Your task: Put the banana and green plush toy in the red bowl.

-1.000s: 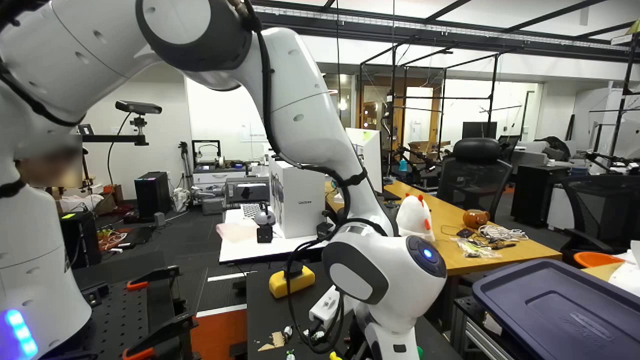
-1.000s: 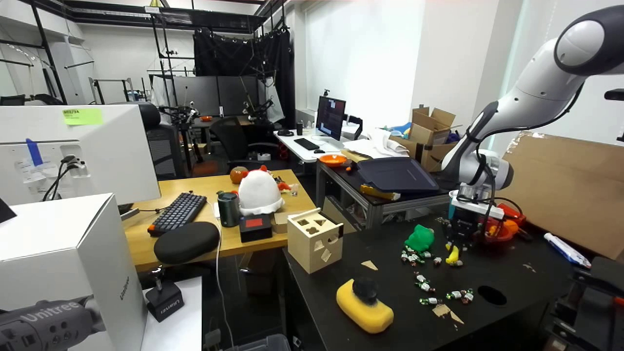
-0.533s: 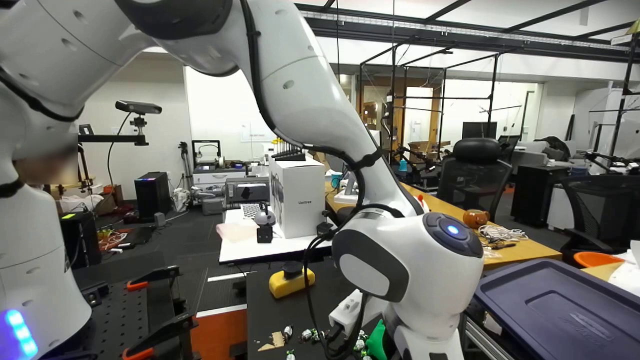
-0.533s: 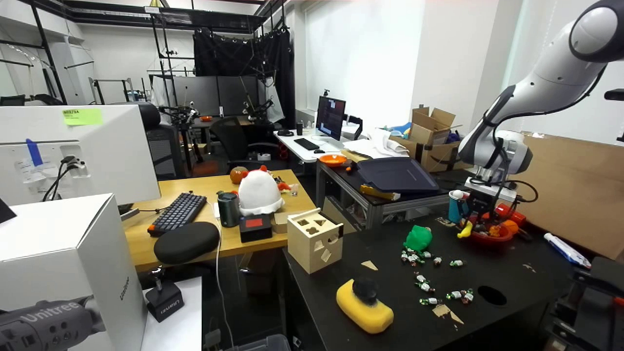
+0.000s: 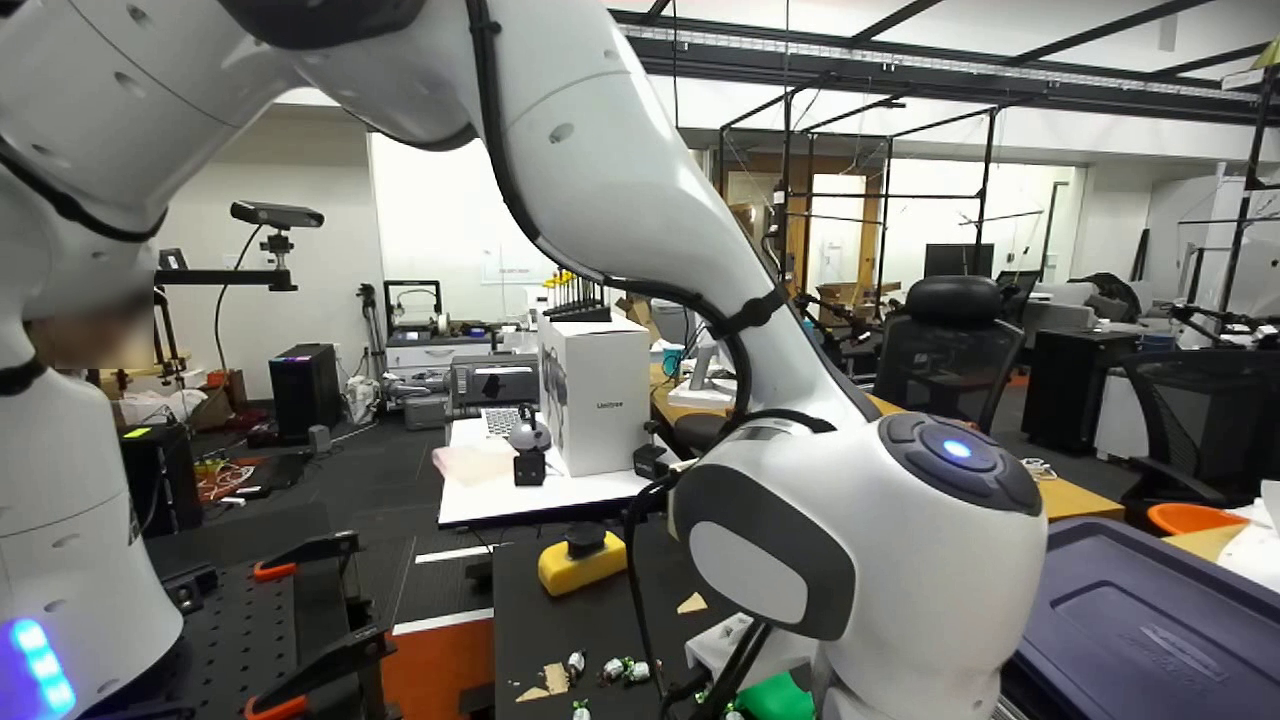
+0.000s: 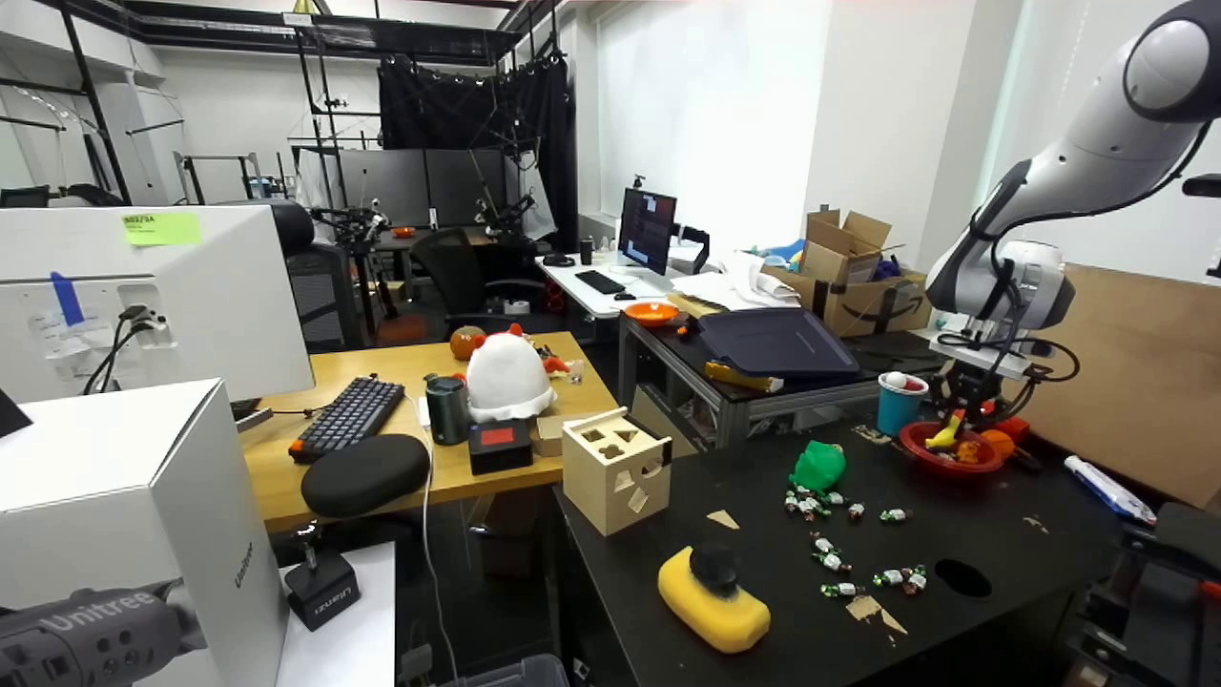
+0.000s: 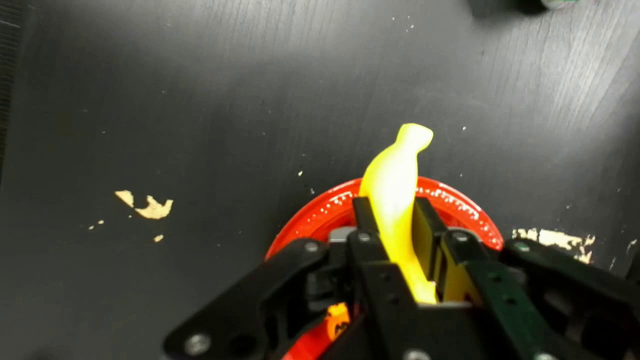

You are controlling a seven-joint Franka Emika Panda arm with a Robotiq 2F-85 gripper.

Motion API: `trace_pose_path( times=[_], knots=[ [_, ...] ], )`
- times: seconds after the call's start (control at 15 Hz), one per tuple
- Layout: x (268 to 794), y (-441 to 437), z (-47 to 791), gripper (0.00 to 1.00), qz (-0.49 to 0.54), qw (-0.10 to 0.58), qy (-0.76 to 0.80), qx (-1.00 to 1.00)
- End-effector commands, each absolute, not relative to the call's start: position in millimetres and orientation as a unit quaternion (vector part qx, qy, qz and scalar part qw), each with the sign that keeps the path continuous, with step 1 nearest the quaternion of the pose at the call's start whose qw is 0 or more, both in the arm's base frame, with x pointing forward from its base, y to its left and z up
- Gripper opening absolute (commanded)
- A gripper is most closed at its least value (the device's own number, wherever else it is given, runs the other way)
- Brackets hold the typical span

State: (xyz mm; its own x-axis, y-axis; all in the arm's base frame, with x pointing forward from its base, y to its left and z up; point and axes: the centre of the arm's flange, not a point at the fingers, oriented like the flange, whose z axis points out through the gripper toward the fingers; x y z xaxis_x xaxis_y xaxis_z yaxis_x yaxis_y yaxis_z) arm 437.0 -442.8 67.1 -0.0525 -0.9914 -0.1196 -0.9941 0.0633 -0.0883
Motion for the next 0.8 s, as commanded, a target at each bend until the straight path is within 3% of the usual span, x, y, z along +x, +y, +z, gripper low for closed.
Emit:
trace_pose_path(
  times=[0.0, 0.47, 0.53, 0.6, 0.73],
  knots=[
    [433, -462, 70, 0.06, 0.004, 0.075, 0.769, -0.634],
    [426, -491, 56, 0.06, 0.010, 0.070, 0.809, -0.583],
    [427, -491, 52, 0.48, 0.004, 0.061, 0.810, -0.584],
    [427, -490, 50, 0.50, 0.003, 0.058, 0.808, -0.587],
    [428, -482, 46, 0.63, -0.003, 0.049, 0.801, -0.596]
  ],
)
